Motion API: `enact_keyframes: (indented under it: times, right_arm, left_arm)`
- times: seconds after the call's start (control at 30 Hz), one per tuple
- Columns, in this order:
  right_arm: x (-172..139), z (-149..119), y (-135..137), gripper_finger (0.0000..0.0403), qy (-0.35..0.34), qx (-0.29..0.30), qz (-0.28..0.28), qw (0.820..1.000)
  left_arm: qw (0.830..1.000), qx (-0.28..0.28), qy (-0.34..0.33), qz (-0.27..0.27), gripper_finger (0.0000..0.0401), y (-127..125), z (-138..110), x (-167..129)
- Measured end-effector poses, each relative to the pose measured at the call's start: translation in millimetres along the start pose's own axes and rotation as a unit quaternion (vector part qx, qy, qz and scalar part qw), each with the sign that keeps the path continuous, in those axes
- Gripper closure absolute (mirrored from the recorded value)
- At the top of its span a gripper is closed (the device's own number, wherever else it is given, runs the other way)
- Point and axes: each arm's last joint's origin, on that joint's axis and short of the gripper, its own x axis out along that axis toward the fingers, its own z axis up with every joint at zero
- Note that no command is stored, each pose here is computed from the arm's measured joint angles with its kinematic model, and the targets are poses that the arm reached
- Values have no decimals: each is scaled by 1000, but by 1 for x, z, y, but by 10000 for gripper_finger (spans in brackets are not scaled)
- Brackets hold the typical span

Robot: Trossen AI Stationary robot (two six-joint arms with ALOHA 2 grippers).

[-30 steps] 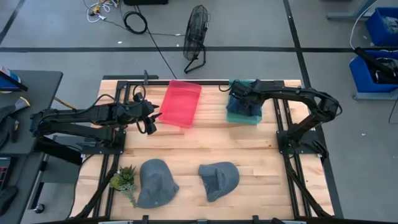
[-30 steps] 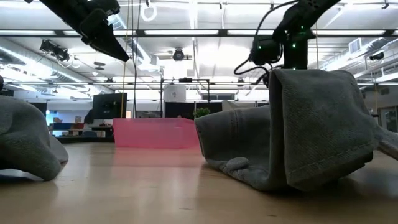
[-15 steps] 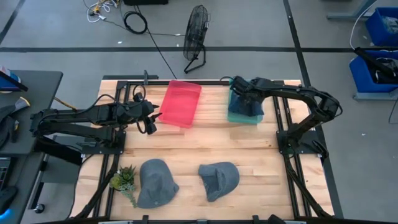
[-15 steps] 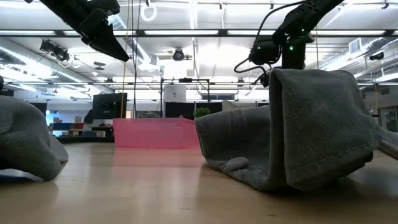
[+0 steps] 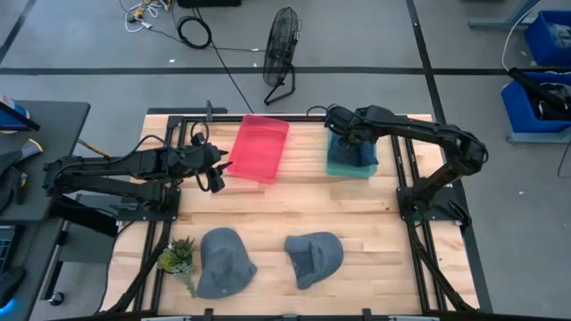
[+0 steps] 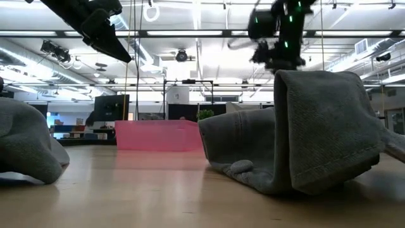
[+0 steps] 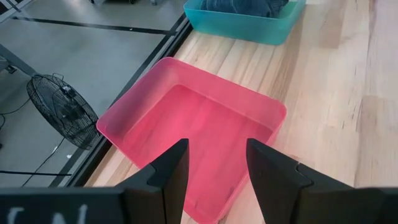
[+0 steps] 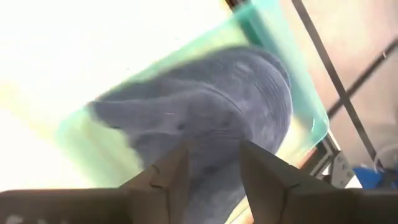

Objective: Pick & Place hat
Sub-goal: Put the left gray cap into the red bin

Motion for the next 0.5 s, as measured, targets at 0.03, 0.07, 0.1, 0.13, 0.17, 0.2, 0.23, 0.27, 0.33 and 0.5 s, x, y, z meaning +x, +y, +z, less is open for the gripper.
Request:
enact_keyframes:
  times: [0.03,0.07,0.1,0.13,0.17,0.2,0.23,0.27,0.33,0.5]
  right_arm:
    - [-11,3,5,267,-11,-2,7,1000]
    - [-22,6,10,271,-27,-1,15,1000]
    - [-33,9,15,275,-44,0,25,999]
    - [-43,11,20,279,-59,0,35,998]
    - [-52,12,24,283,-72,-3,43,996]
    - [-59,12,29,285,-83,-5,51,995]
    - [-65,12,34,288,-91,-5,57,994]
    - [-70,11,38,289,-98,-3,63,993]
    - [-75,8,47,291,-101,8,72,992]
    - [-82,-2,66,291,-89,38,87,991]
  left_arm:
    - [1000,-1,0,0,236,0,0,0]
    - [1000,-6,0,0,236,0,0,0]
    - [1000,-9,0,-1,236,0,0,0]
    - [1000,-11,0,-5,236,0,0,0]
    - [1000,-12,0,-14,236,-1,0,0]
    - [999,-12,1,-31,236,-2,0,0]
    - [999,-13,2,-52,236,-3,0,0]
    - [997,-14,3,-80,236,-5,0,0]
    - [989,-36,9,-145,236,-9,0,-1]
    - [960,-82,28,-265,236,-24,0,-9]
